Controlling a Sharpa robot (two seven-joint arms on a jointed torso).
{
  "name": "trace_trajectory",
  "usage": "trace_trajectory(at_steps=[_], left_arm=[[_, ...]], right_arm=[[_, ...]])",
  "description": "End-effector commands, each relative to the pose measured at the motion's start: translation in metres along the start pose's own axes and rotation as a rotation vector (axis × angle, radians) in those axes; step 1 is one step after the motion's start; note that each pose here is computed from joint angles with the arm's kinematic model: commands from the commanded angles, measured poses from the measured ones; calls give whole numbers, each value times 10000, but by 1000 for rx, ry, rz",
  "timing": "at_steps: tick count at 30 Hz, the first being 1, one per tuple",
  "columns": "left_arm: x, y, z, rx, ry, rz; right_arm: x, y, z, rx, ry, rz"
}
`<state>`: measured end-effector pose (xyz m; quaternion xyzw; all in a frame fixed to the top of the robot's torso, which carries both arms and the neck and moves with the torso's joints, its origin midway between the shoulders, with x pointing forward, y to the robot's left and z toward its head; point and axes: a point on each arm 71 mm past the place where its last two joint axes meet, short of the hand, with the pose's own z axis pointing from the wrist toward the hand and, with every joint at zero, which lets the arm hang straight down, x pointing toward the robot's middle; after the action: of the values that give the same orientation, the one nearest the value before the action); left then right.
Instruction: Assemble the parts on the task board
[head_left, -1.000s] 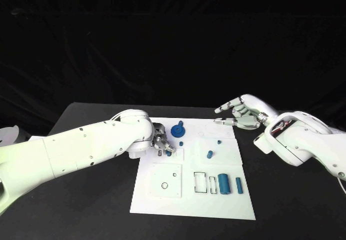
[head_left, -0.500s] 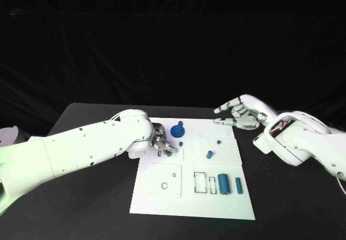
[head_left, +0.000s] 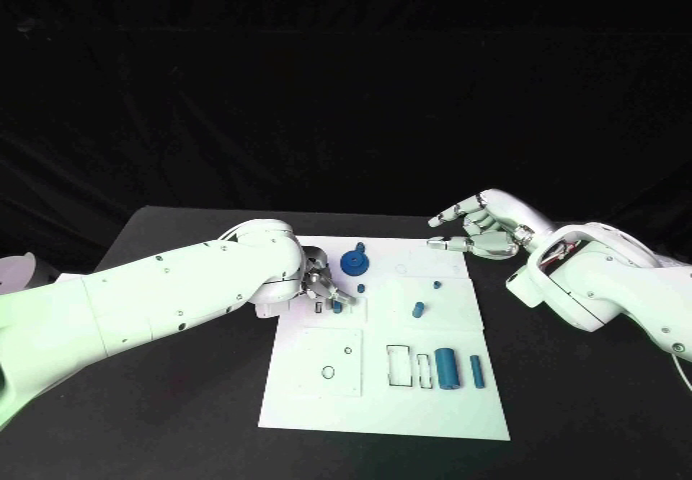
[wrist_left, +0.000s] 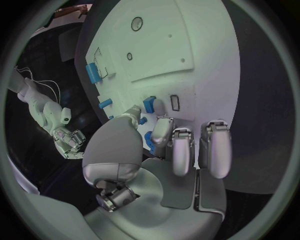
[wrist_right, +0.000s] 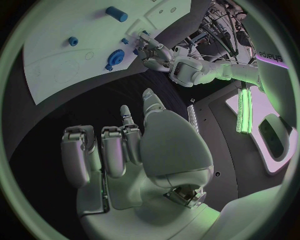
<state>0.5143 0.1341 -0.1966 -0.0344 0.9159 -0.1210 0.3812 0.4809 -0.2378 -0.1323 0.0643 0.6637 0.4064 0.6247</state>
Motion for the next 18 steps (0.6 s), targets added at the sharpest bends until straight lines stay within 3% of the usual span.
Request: trace_trajectory(at_steps=[1,6,12,18], left_arm=[[30,31,-7,-3,10,-16],[-63,19,-90,27,-11,-96],[-274,31,-197,40,-43,-131],[-545,142,-267,16,-24,-99]], right_arm=[[4,0,5,-2,2,-10],[-8,-20,9,2,-5,-13],[-20,-57,17,10,-11,-17],[-12,-73,22,16,-7,-18]])
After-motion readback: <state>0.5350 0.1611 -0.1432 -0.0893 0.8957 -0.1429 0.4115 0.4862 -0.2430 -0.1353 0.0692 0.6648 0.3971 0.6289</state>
